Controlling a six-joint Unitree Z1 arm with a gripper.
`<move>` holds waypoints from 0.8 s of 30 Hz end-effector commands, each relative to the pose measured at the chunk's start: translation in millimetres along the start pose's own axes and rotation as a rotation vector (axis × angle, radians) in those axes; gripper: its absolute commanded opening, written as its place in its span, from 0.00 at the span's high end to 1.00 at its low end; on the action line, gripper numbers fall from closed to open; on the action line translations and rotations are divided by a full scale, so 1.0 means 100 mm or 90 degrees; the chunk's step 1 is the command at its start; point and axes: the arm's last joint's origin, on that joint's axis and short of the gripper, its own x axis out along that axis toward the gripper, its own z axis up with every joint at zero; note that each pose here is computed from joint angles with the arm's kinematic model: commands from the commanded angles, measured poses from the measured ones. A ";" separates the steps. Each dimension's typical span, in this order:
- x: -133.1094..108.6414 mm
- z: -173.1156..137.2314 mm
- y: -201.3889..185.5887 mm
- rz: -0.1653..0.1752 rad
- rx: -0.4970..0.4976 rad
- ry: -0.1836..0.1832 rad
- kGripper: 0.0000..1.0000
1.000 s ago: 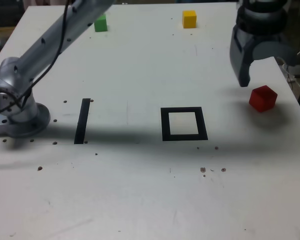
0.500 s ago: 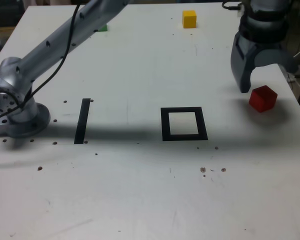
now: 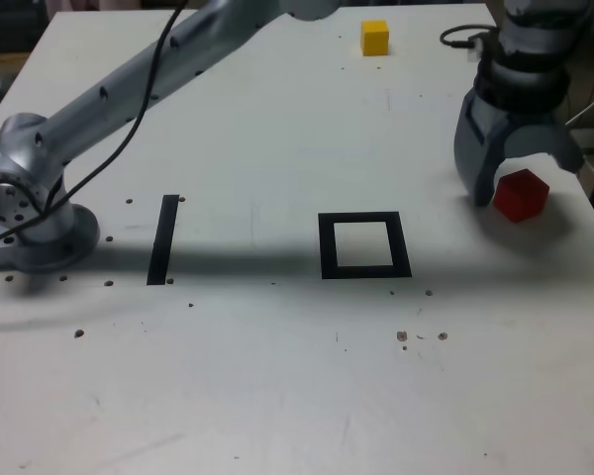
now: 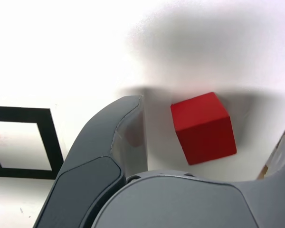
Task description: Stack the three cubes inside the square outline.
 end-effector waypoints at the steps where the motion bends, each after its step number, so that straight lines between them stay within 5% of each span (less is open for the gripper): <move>1: 0.05 -0.01 0.01 0.002 -0.002 0.017 0.03; 24: 0.21 0.07 0.01 -0.005 -0.007 0.022 0.17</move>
